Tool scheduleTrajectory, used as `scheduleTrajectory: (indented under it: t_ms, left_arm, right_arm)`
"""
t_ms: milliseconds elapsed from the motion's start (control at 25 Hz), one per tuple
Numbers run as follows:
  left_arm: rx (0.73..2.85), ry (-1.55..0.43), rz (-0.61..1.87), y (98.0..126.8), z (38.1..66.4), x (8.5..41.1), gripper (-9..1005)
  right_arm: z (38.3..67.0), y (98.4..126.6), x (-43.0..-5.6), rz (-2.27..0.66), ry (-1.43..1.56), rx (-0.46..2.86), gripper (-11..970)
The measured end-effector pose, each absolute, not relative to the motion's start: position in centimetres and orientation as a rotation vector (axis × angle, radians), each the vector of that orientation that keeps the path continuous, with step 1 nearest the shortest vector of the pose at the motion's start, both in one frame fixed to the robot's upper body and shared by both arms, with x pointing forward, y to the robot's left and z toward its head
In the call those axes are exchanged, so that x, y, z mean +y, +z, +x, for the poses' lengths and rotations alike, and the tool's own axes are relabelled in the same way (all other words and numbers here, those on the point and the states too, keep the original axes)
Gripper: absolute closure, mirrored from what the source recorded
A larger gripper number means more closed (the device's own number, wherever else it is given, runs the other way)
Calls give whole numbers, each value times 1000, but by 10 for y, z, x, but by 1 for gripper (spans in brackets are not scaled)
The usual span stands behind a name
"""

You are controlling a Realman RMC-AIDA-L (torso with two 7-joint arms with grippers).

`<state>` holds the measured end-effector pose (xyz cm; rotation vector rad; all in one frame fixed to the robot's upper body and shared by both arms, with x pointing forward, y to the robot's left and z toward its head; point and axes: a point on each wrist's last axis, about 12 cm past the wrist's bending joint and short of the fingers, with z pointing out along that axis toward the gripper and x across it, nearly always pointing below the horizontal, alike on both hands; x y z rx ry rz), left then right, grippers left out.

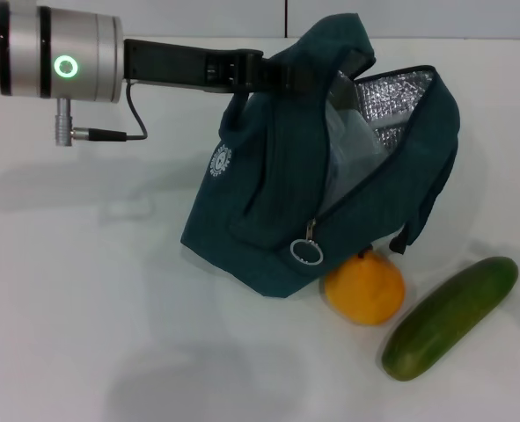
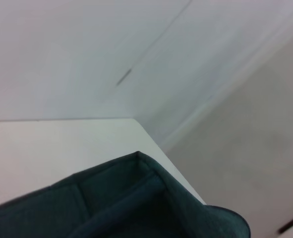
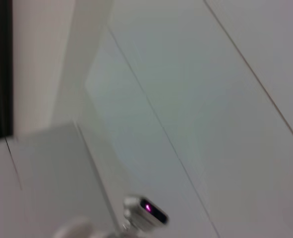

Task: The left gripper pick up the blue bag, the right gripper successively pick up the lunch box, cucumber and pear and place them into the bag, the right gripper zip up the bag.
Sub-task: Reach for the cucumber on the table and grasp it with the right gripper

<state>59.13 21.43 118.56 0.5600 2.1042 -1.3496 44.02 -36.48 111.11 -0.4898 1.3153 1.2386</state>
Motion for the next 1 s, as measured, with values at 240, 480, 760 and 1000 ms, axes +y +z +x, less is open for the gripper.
scheduleTrajectory:
  t_ms: [240,480,760,1000]
  left_arm:
    - [2079,-1326,550,1185,594,214,930]
    - [2057,-1351,529,1179,597,211,930]
    - [2037,-1318,524,1178,601,209,930]
    - [2028,-1319,509,1178,601,211,930]
  right_arm:
    - [450,1131,-389,-694,1011,1463,615]
    - [489,1162,-390,-938,870,1692,570]
    - [544,1202,-346,-1319,633,1998,304]
    - [567,1213,-282,-1628,465,2118,169]
